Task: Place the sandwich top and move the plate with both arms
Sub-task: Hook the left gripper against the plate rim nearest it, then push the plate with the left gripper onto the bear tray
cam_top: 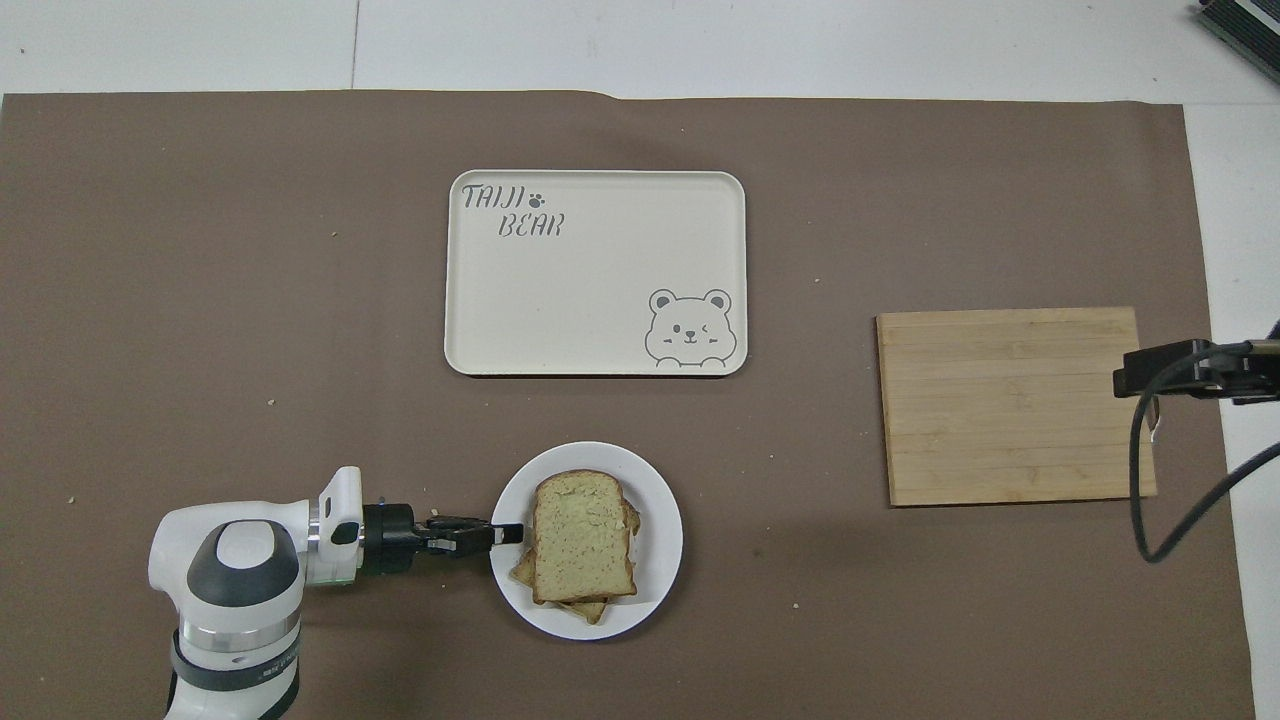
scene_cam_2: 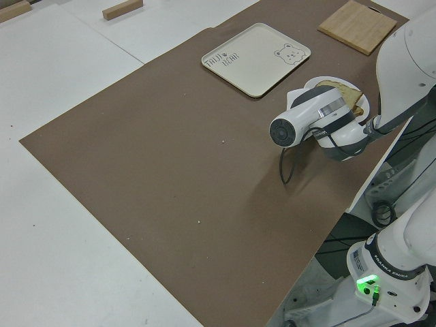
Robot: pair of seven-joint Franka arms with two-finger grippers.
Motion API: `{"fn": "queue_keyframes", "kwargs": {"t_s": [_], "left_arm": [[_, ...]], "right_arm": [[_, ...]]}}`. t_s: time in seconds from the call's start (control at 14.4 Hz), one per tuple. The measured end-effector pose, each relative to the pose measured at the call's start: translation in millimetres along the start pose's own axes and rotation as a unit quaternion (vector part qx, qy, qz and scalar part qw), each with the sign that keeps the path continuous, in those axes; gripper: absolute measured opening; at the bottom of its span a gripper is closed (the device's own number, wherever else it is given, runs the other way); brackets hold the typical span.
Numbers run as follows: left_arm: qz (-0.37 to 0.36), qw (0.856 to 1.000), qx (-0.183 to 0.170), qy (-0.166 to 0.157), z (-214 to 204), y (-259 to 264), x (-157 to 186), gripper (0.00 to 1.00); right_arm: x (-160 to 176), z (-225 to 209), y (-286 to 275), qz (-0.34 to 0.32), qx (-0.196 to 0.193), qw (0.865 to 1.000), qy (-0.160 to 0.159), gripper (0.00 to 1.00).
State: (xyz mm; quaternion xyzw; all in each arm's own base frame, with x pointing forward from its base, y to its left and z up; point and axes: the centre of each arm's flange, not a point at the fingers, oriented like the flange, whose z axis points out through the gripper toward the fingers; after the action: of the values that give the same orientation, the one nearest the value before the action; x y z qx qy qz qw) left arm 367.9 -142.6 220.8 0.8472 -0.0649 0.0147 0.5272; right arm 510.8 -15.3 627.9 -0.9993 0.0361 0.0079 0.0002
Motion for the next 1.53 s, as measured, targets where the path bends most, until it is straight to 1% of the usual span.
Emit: {"fn": "queue_keyframes", "kwargs": {"t_s": [0.35, 0.42, 0.49, 0.56, 0.76, 1.04, 1.25, 1.32, 1.53], "left_arm": [[-0.003, 1.0, 0.0, 0.006, -1, -1, 1, 0.05], [-0.004, 1.0, 0.0, 0.007, -1, -1, 1, 0.05], [-0.004, 1.0, 0.0, 0.008, -2, -1, 1, 0.05], [-0.004, 1.0, -0.001, 0.011, -3, 0, 3, 0.05], [0.006, 1.0, -0.003, 0.031, -12, 8, 24, 0.05], [-0.002, 0.998, -0.013, 0.068, -33, 35, 79, 0.05], [-0.021, 0.996, -0.019, 0.081, -39, 57, 134, 0.05], [-0.023, 0.997, -0.013, 0.077, -39, 63, 153, 0.05], [-0.036, 0.997, 0.045, 0.043, -38, 68, 211, 0.05]], "right_arm": [[1, 3, -2, -0.009, -0.007, 1.0, -0.005, 1.0], [0, 4, -2, -0.009, -0.007, 1.0, -0.012, 1.0], [0, 4, 0, -0.008, -0.008, 1.0, -0.027, 1.0], [6, -2, 2, -0.005, -0.009, 0.999, -0.034, 1.0], [29, -10, -3, -0.006, -0.011, 1.0, -0.023, 1.0], [35, -6, -3, -0.005, -0.011, 1.0, -0.025, 1.0], [35, -6, -2, -0.005, -0.011, 1.0, -0.025, 1.0], [35, -6, -2, -0.005, -0.011, 1.0, -0.025, 1.0], [35, -6, -2, -0.006, -0.011, 1.0, -0.025, 1.0]]}}
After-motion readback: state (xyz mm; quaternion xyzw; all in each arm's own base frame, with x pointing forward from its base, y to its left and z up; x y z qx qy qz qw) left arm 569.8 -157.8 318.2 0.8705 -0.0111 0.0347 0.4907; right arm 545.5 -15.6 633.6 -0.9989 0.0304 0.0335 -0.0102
